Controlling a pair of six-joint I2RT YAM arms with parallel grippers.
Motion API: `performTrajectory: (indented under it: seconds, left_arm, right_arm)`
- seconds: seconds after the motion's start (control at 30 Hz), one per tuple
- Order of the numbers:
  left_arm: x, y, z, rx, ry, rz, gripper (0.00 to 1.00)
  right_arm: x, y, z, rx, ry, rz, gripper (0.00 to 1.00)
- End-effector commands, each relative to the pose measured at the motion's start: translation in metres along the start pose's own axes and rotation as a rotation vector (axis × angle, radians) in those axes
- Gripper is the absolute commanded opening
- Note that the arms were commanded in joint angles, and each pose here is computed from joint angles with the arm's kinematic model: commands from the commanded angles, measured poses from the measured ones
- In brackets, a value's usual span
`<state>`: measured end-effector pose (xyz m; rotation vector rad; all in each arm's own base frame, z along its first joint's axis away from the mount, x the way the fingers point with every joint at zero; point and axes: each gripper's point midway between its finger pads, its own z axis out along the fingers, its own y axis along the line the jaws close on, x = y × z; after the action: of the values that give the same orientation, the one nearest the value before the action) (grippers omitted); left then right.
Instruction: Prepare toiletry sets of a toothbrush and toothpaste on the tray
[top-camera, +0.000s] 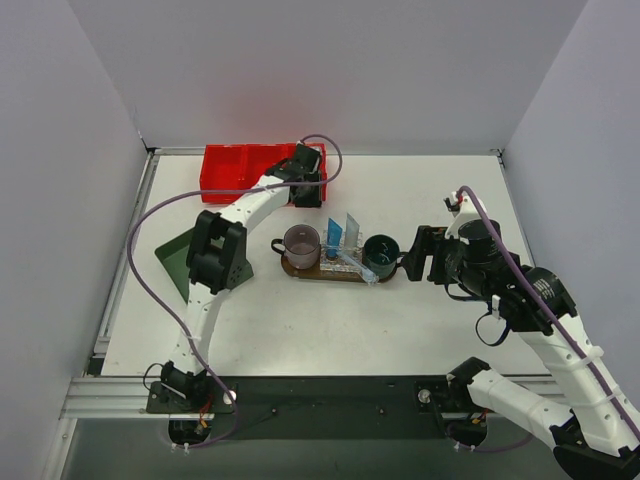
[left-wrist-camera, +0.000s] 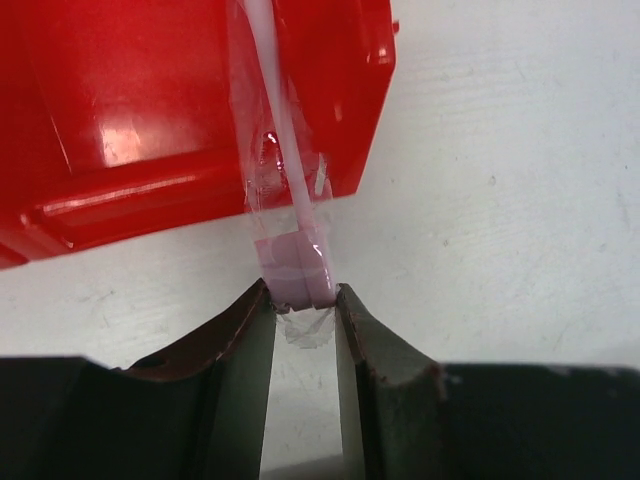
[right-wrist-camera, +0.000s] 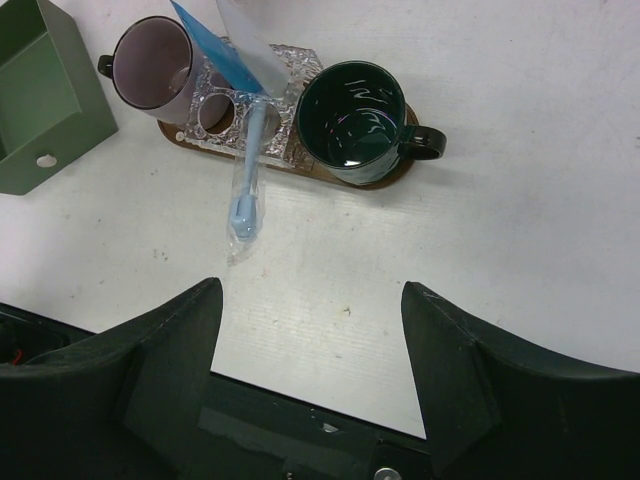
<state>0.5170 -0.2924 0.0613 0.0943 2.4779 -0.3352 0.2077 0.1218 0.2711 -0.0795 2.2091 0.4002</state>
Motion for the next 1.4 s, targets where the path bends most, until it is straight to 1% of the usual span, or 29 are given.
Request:
performTrajectory:
  seconds: [0.0,0.07,0.1,0.13,0.17,0.2,0.27,0.3,0.33,0.37,0.43,0.47,0.53,0.57,0.63,0.67,0.73,0.77,0.83,0.87,0.93,0.97,1.0,1.03,1.07,1.2,1.23,1.27,1.37]
  left_arm:
    - [-0.045,-0.019,-0.066,0.095,-0.136,-0.021,0.07]
    - [-0.047,-0.021,-0.077,0.117,-0.156,-0.020,0.03]
    - [-0.055,-0.024,-0.093,0.130,-0.186,-0.021,0.02]
    - [-0.047,-0.020,-0.094,0.124,-0.172,-0.020,0.01]
    - [-0.046,-0.025,-0.101,0.164,-0.168,-0.018,0.00]
    - [-0.050,-0.029,-0.115,0.185,-0.185,-0.015,0.00]
    - [-0.042,-0.028,-0.122,0.205,-0.177,-0.009,0.00]
    - [-0.047,-0.031,-0.140,0.223,-0.206,-0.003,0.00]
    - [-0.038,-0.027,-0.140,0.220,-0.191,-0.002,0.00]
    - [-0.043,-0.029,-0.158,0.241,-0.219,0.004,0.00]
    - [-0.038,-0.025,-0.171,0.250,-0.221,0.006,0.00]
    - [-0.033,-0.023,-0.186,0.265,-0.225,0.008,0.00]
    - [-0.027,-0.016,-0.199,0.270,-0.228,0.000,0.00]
    - [-0.022,-0.011,-0.213,0.276,-0.238,-0.002,0.00]
    - [-0.019,-0.001,-0.228,0.278,-0.251,-0.020,0.00]
    - [-0.019,-0.003,-0.249,0.318,-0.272,-0.020,0.00]
    - [-0.007,0.006,-0.258,0.328,-0.256,-0.039,0.00]
    - [-0.003,0.005,-0.276,0.358,-0.260,-0.037,0.00]
    - [0.006,0.010,-0.287,0.365,-0.248,-0.041,0.00]
    - [0.011,0.013,-0.303,0.383,-0.249,-0.044,0.00]
    - [0.022,0.017,-0.312,0.399,-0.233,-0.048,0.00]
    - [0.028,0.019,-0.325,0.415,-0.231,-0.055,0.00]
    - [0.033,0.020,-0.329,0.420,-0.225,-0.057,0.00]
    - [0.041,0.022,-0.330,0.418,-0.210,-0.062,0.00]
    - [0.048,0.021,-0.341,0.435,-0.211,-0.060,0.00]
    - [0.072,0.022,-0.357,0.464,-0.186,-0.073,0.00]
    - [0.078,0.021,-0.360,0.480,-0.175,-0.072,0.00]
    - [0.088,0.017,-0.366,0.513,-0.147,-0.071,0.00]
    - [0.108,0.010,-0.377,0.577,-0.084,-0.070,0.00]
  right_arm:
    - [-0.005,-0.007,0.002,0.034,-0.027,-0.007,0.67]
    - [-0.005,-0.007,0.002,0.036,-0.027,-0.013,0.67]
    - [-0.005,-0.008,0.002,0.037,-0.029,-0.014,0.67]
    - [-0.005,-0.008,0.002,0.040,-0.028,-0.015,0.67]
    - [-0.006,-0.007,0.003,0.036,-0.030,-0.014,0.67]
    - [-0.007,-0.007,0.002,0.033,-0.032,-0.011,0.67]
    - [-0.007,-0.006,0.003,0.029,-0.035,-0.013,0.67]
    - [-0.007,-0.006,0.004,0.029,-0.035,-0.016,0.67]
    - [-0.007,-0.006,0.005,0.028,-0.033,-0.018,0.67]
    - [-0.007,-0.005,0.005,0.029,-0.035,-0.016,0.67]
    - [-0.008,-0.005,0.006,0.027,-0.037,-0.024,0.67]
    - [-0.009,-0.004,0.007,0.024,-0.040,-0.027,0.67]
    - [-0.014,-0.003,0.007,0.022,-0.053,-0.036,0.67]
    - [-0.016,-0.001,0.008,0.020,-0.052,-0.041,0.67]
    - [-0.022,0.002,0.009,0.011,-0.067,-0.056,0.67]
    - [-0.027,0.005,0.010,0.005,-0.072,-0.063,0.67]
    - [-0.034,0.015,0.012,-0.033,-0.086,-0.080,0.67]
    - [-0.040,0.022,0.012,-0.052,-0.094,-0.096,0.67]
    - [-0.046,0.041,0.013,-0.114,-0.108,-0.134,0.67]
    - [-0.047,0.049,0.016,-0.133,-0.102,-0.164,0.67]
    - [-0.054,0.074,0.011,-0.194,-0.124,-0.264,0.67]
    - [-0.052,0.083,0.017,-0.202,-0.106,-0.301,0.67]
    - [-0.061,0.093,0.011,-0.228,-0.132,-0.347,0.66]
    - [-0.058,0.107,0.009,-0.272,-0.124,-0.384,0.66]
    - [-0.056,0.114,0.015,-0.282,-0.106,-0.411,0.65]
    - [-0.057,0.140,0.016,-0.341,-0.108,-0.501,0.65]
    - [-0.062,0.145,0.015,-0.350,-0.124,-0.538,0.65]
    - [-0.056,0.155,0.016,-0.389,-0.110,-0.570,0.65]
    - [-0.057,0.162,0.019,-0.407,-0.130,-0.662,0.65]
